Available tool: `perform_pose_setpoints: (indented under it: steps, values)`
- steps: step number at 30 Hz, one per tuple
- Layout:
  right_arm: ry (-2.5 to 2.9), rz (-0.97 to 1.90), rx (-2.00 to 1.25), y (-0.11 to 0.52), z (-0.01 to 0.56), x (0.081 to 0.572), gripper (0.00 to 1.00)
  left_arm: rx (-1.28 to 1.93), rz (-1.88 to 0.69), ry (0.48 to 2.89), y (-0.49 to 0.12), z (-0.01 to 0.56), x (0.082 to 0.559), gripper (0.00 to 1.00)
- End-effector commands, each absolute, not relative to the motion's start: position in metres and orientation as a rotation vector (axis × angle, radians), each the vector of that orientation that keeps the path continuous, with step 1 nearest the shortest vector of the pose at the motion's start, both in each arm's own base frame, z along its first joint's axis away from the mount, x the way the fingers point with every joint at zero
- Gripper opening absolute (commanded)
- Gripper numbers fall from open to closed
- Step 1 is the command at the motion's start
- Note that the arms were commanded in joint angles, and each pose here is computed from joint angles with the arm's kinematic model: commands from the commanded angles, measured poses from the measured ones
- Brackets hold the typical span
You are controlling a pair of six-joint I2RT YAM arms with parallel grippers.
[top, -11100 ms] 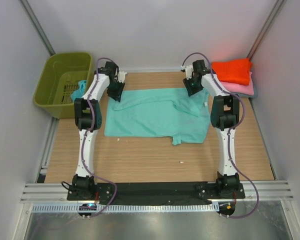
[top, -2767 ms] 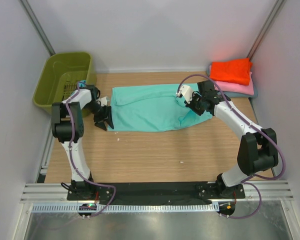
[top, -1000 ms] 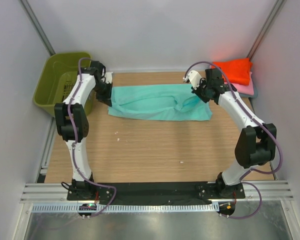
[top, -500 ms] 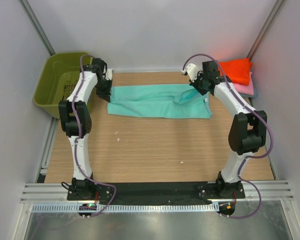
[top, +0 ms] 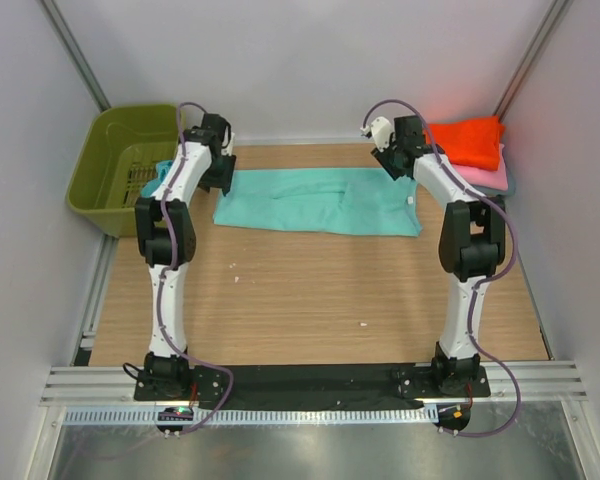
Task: Fold and stack the t-shirts
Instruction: Fold the tshirt
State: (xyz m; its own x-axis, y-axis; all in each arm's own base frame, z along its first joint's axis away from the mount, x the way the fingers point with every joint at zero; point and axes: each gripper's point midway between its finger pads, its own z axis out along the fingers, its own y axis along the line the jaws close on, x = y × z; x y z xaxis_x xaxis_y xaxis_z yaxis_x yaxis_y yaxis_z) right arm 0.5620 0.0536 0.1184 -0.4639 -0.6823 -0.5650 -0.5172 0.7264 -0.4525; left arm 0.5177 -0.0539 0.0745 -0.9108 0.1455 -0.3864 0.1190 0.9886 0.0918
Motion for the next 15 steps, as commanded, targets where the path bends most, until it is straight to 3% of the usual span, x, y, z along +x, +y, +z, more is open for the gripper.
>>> perform_pose_setpoints:
  steps: [1, 6, 15]
  values:
    - [1.956, -0.344, -0.694, 0.05, 0.227, 0.577, 0.43, 0.122, 0.226, 2.54, -0.052, 0.146, 0.528, 0.49]
    - [2.047, -0.184, -0.711, 0.065, 0.208, 0.546, 0.44, 0.165, 0.185, 2.521, -0.068, 0.165, 0.515, 0.5]
    - [2.231, 0.049, -0.718, 0.092, 0.142, 0.536, 0.44, 0.308, 0.074, 2.648, -0.1, 0.108, 0.507, 0.44]
